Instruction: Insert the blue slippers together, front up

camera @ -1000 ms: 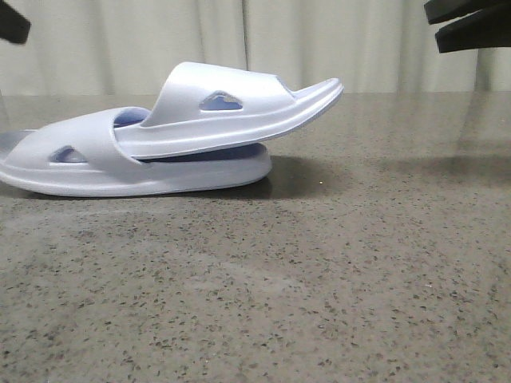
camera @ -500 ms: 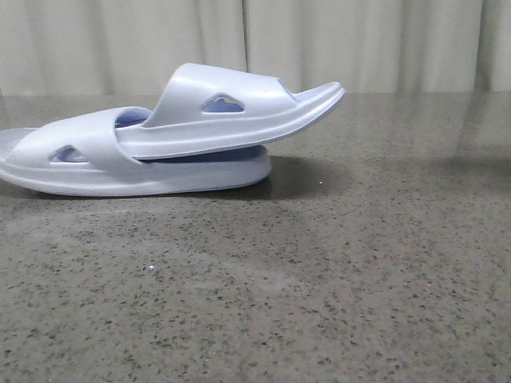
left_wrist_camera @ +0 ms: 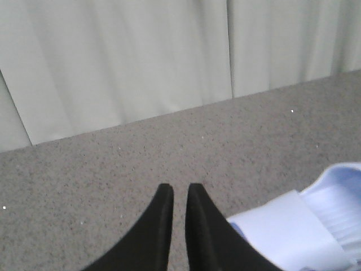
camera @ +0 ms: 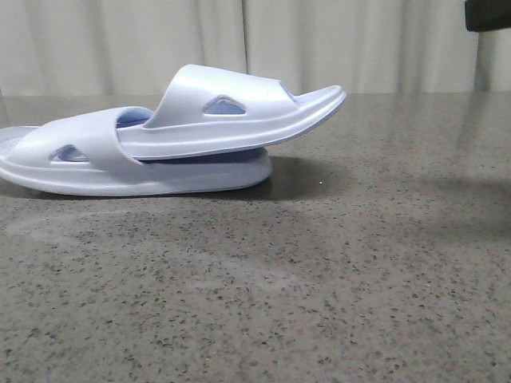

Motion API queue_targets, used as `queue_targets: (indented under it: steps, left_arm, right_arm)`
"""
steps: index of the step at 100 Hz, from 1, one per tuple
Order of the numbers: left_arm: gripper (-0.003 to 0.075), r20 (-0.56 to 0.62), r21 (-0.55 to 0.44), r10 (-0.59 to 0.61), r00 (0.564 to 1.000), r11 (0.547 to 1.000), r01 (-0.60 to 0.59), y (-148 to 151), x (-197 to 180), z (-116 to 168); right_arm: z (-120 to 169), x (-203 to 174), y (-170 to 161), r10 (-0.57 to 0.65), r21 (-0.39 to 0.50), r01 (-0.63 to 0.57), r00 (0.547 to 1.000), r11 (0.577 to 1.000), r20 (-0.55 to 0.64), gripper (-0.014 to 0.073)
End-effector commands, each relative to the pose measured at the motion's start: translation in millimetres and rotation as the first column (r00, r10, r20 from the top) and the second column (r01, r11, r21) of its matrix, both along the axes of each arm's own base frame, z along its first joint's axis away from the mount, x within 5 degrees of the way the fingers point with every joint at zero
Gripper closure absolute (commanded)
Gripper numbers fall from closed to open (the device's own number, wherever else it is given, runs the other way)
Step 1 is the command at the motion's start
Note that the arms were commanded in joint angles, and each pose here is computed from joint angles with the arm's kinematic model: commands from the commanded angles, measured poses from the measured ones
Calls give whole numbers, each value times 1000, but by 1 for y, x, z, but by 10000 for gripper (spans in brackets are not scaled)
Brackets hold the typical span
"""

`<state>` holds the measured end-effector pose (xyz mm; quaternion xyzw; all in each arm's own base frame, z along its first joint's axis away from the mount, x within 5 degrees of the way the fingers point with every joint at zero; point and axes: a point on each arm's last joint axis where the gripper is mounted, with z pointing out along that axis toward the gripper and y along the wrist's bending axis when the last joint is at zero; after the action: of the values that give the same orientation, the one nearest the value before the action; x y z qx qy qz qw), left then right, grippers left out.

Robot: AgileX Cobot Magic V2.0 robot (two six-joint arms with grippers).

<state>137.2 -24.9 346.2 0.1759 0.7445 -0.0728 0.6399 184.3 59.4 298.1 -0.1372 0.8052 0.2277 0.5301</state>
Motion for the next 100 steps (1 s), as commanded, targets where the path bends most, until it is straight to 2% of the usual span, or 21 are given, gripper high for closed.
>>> queue_targets:
  steps: [1,11,31,44,57,100]
  left_arm:
    - [705,36,-26,31,999,999,-30,0,-9,-8]
    - [705,36,-32,42,998,999,-41,-1,-20,-26]
    - [705,12,-169,100,995,981,-97,1,-35,-60]
    - [705,45,-212,131,990,970,-119,4,-38,-57]
    - [705,46,-212,135,990,970,-123,4,-37,-57]
    - [705,45,-212,127,991,970,-114,3,-38,-57]
  right_arm:
    - [-1,-12,-3,-84,-4,84,995,996,60,676]
    - [-17,-30,-6,-138,-5,139,988,990,67,676]
    - [-43,-59,-18,-217,-8,218,972,976,89,676]
    - [-52,-68,-23,-241,2,242,966,970,97,676]
    - [-57,-70,-21,-237,44,234,970,971,55,676]
    - [-57,-70,-20,-220,52,218,974,975,48,676]
